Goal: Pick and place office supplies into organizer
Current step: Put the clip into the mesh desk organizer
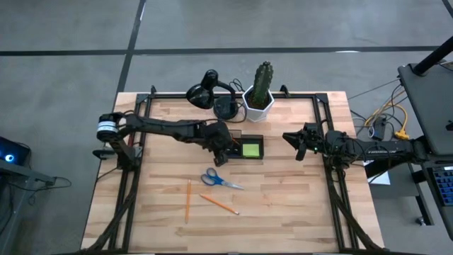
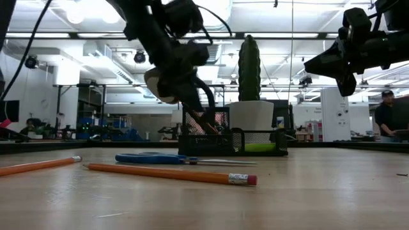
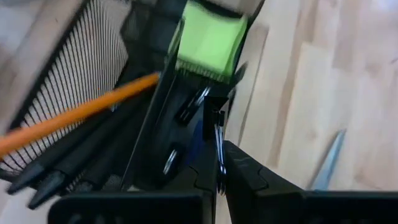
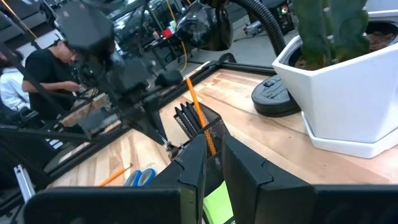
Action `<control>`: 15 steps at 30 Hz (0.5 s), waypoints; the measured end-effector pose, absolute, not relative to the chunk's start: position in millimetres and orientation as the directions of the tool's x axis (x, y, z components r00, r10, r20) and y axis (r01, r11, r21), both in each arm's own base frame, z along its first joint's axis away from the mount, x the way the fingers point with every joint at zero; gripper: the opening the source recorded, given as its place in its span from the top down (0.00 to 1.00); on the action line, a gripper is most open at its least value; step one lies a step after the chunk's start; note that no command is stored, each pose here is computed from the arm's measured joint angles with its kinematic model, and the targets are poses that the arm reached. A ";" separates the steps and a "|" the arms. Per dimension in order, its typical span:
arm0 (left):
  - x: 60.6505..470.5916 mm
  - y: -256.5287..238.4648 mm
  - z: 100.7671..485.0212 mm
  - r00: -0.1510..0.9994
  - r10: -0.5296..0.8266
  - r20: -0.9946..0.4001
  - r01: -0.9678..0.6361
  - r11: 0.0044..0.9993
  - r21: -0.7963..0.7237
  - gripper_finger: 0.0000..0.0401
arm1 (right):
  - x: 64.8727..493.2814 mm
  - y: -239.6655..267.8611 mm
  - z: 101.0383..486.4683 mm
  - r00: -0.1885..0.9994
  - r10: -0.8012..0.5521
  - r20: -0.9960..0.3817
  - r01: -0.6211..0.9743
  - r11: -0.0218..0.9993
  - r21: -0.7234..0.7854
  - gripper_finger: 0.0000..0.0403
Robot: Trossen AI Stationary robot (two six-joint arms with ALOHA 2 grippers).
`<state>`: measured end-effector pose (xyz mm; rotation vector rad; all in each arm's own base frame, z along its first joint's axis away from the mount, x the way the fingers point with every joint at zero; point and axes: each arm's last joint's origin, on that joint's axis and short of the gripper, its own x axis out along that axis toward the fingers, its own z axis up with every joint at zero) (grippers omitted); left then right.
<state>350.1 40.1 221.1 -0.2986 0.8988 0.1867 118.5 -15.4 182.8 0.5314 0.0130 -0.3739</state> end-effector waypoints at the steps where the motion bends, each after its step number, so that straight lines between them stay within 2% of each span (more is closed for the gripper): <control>1: 350.7 40.3 217.2 0.593 0.038 -0.804 -0.289 0.942 -0.169 1.00 | 118.5 -15.4 182.8 0.932 -0.345 -0.108 0.352 0.796 0.492 0.89; 11: 352.8 40.9 205.9 0.551 0.046 -0.833 -0.270 0.955 -0.126 1.00 | 118.9 -15.4 182.2 0.932 -0.343 -0.114 0.353 0.797 0.490 0.89; 15: 346.1 41.0 204.1 0.476 0.069 -0.877 -0.261 0.963 -0.066 1.00 | 118.9 -15.4 181.5 0.931 -0.343 -0.121 0.357 0.797 0.488 0.89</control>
